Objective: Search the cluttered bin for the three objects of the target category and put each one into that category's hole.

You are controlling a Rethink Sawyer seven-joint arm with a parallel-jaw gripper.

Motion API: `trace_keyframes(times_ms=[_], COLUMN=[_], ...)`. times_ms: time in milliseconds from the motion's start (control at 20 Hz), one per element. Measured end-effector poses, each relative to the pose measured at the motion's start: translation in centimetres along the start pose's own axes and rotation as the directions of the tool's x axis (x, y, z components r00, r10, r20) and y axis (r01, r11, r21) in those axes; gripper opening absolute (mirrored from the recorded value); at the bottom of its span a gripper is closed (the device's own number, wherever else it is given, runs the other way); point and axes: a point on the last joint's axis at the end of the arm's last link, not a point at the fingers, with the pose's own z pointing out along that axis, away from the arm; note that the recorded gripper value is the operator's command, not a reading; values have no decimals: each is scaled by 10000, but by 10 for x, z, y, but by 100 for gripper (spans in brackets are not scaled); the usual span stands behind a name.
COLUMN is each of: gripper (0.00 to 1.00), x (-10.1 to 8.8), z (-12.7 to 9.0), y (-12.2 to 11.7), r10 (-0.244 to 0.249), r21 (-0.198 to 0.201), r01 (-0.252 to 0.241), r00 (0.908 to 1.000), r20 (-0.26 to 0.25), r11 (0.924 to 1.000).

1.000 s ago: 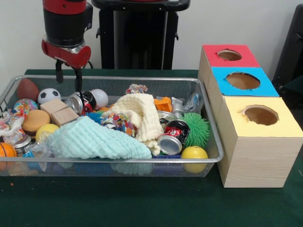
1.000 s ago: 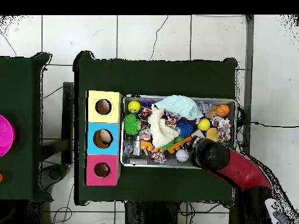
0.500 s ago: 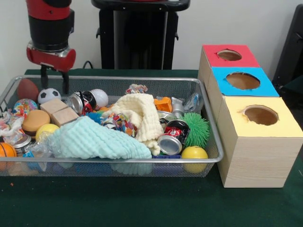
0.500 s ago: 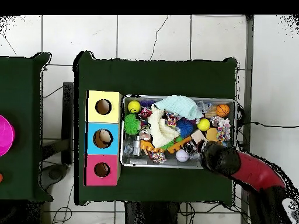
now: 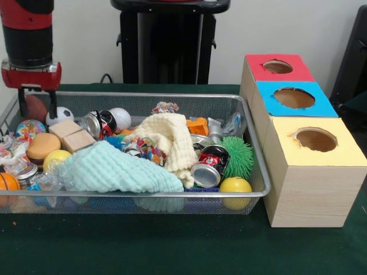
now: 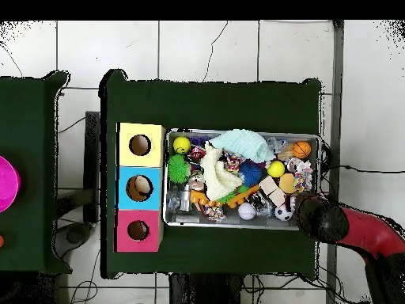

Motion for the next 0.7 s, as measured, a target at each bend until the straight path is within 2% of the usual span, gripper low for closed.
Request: trace_keyframes(times_ms=[150, 300, 450, 700], gripper=[100, 100, 100, 100], x=[-4, -11, -25, -37], z=[0, -1, -4, -6], y=[0, 6, 18, 27], r10=[-748, -1066, -1292, -1450], r21=[38, 45, -25, -112], r01=[747, 1065, 1294, 1460], r00=[9972, 9941, 9907, 9875], r20=[99, 204, 421, 621], r11=[9972, 9943, 9916, 9892])
